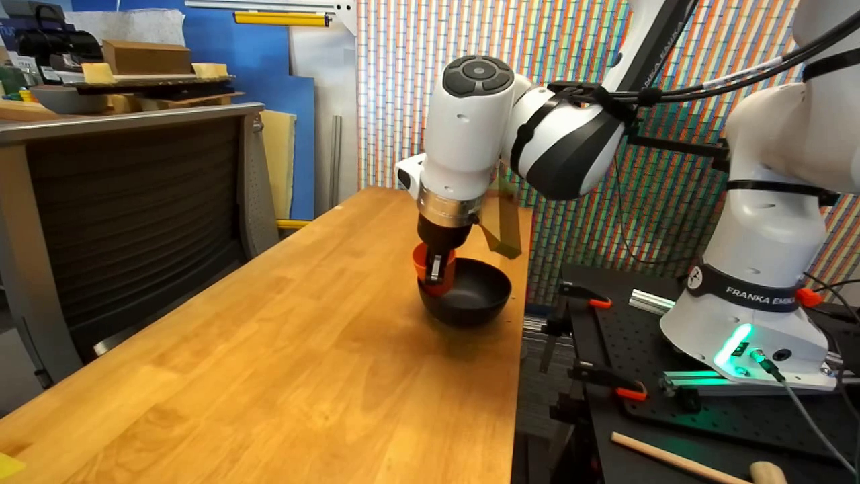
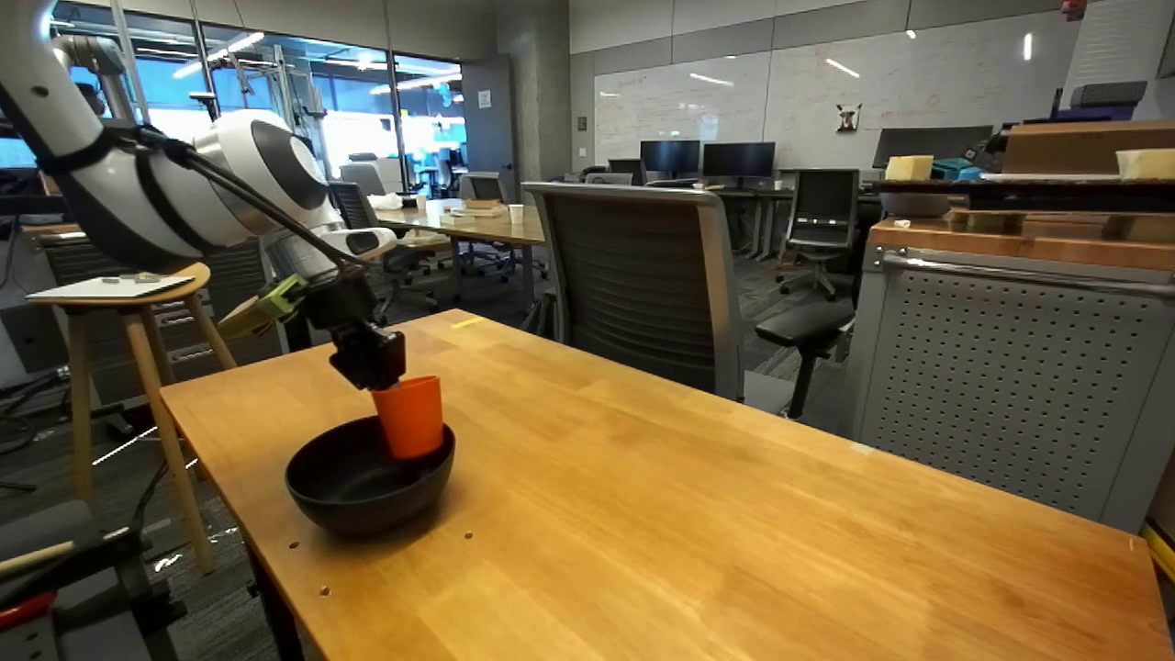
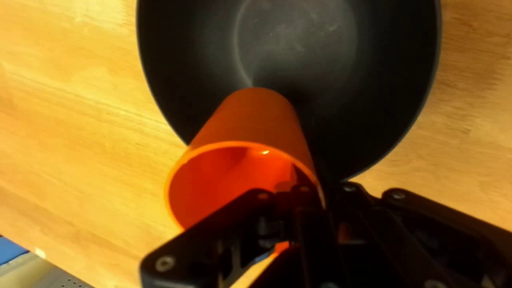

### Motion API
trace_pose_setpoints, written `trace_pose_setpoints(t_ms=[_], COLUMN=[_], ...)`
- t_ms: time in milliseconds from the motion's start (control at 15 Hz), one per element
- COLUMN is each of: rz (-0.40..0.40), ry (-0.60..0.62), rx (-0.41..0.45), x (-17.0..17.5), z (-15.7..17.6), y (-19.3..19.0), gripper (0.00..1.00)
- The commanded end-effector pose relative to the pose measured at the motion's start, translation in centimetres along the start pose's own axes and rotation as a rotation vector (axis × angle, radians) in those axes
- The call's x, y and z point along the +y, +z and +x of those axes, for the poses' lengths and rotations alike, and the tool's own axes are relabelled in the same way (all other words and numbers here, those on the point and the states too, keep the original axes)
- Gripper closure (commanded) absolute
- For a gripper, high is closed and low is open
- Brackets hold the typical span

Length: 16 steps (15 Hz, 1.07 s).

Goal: Put the orange cup in the black bowl

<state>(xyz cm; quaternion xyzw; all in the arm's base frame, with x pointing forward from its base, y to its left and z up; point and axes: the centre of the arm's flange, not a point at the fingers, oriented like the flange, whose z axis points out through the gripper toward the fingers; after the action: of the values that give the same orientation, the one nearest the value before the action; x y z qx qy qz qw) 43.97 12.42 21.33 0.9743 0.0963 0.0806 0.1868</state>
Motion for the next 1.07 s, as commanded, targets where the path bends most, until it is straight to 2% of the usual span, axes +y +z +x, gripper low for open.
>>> trace_pose_setpoints(t_ms=[0, 267, 467, 533, 667, 867, 1000], rz=[0.004, 0.077, 0.173, 0.208, 0.281, 0.376, 0.409], ry=[0.055, 0.157, 0.195, 0.2, 0.178, 0.112, 0.066], rx=[-0.015, -0.125, -0.215, -0.23, -0.244, -0.203, -0.133], x=[2.8, 4.6, 4.6, 4.4, 4.1, 4.4, 5.0], z=[0.8, 0.1, -0.8, -1.1, -1.5, -1.1, -0.1], y=[0.0, 1.1, 1.6, 1.5, 0.9, -2.2, -5.5], gripper=[0.94, 0.93, 0.91, 0.67, 0.65, 0.44, 0.28])
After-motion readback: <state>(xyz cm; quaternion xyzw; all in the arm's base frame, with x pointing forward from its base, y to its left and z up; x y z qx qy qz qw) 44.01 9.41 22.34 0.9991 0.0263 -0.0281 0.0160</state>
